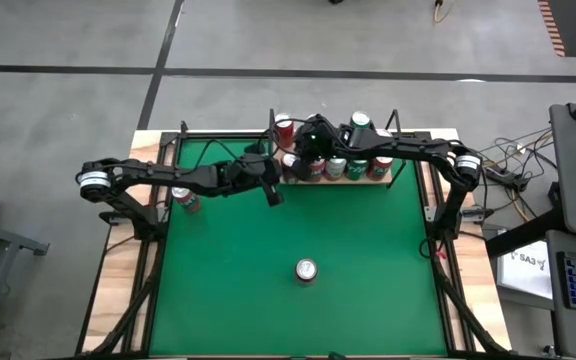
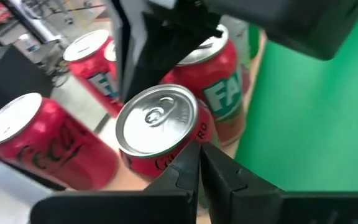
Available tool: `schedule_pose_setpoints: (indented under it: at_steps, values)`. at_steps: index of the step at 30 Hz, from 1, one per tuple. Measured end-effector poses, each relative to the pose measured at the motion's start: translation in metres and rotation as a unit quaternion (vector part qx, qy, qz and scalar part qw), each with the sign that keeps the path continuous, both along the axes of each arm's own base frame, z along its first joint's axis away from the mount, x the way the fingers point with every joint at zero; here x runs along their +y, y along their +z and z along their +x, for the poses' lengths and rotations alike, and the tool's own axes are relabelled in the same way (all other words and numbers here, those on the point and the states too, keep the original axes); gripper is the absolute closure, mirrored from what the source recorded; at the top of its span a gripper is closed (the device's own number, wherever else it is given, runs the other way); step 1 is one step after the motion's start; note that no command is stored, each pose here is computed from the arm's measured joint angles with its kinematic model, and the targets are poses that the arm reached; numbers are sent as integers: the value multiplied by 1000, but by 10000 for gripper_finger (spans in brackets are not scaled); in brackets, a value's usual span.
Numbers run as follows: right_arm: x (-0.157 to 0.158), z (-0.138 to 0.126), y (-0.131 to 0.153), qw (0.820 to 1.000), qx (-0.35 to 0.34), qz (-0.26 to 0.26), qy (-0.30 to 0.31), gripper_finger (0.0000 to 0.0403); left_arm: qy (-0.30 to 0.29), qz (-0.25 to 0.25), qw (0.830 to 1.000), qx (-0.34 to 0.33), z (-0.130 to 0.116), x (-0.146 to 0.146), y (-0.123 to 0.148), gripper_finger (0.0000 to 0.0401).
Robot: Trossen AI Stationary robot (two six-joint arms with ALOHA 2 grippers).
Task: Place canned beverage on shelf
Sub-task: Put the red-black soda can on the shelf aligned with the other red-black soda can
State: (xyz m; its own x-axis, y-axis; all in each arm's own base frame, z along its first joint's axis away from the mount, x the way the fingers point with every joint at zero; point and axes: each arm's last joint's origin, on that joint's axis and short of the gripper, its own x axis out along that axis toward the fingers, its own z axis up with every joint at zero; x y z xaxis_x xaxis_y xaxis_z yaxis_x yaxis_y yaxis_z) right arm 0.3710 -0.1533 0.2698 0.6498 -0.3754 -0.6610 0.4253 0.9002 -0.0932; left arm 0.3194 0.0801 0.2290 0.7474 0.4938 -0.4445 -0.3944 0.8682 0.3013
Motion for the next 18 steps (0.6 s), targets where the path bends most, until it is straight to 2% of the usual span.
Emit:
schedule_pose_setpoints:
  at_steps: [8, 14, 18]
  values:
    - [1, 0, 0, 1000, 4, 0, -1, 394, 38, 14, 999, 1, -1, 2, 0, 401]
    - [2, -1, 1, 1000, 3, 1, 0, 394, 43, 9, 999, -4, -1, 2, 1, 401]
    - [2, 0, 1, 1000, 2, 1, 6, 394, 27, 8, 1000, -7, -2, -4, 5, 401]
